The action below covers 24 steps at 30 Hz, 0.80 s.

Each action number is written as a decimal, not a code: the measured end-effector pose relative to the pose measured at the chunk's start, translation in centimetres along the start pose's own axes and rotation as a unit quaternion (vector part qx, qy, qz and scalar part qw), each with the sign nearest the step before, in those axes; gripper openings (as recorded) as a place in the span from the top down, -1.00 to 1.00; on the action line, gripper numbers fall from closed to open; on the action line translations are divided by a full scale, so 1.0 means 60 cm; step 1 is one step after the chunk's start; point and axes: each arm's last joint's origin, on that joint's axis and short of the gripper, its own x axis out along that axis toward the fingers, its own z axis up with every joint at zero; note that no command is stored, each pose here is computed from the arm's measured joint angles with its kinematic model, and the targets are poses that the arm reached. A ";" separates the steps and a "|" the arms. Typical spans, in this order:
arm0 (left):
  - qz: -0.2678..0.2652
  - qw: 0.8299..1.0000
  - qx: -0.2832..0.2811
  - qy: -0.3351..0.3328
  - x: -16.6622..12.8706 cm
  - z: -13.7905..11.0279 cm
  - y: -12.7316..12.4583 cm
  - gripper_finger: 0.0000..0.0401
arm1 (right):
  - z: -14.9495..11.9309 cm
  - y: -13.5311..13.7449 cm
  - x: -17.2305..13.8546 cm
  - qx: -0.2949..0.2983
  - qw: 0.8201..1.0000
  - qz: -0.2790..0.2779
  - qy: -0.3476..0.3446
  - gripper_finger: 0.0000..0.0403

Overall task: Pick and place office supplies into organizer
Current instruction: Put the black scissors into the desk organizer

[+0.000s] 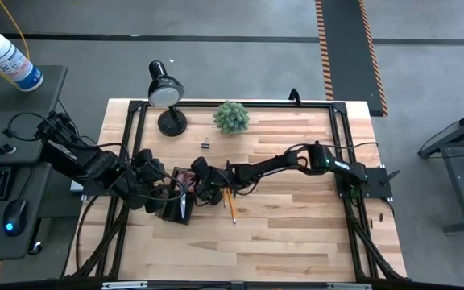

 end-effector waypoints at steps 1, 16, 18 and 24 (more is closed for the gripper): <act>0.000 1.000 0.000 0.000 0.000 0.000 0.000 0.23 | -0.001 -0.001 0.000 0.002 1.000 0.000 0.001 0.31; -0.001 1.000 -0.001 -0.001 0.000 0.000 0.000 0.23 | -0.003 -0.004 0.001 0.025 0.999 0.022 -0.026 0.35; 0.000 1.000 -0.001 -0.002 0.000 0.000 0.000 0.23 | -0.003 -0.005 0.001 0.026 0.999 0.026 -0.030 0.42; 0.001 1.000 -0.001 -0.003 0.000 0.000 0.000 0.23 | -0.003 -0.005 0.001 0.026 0.999 0.028 -0.032 0.69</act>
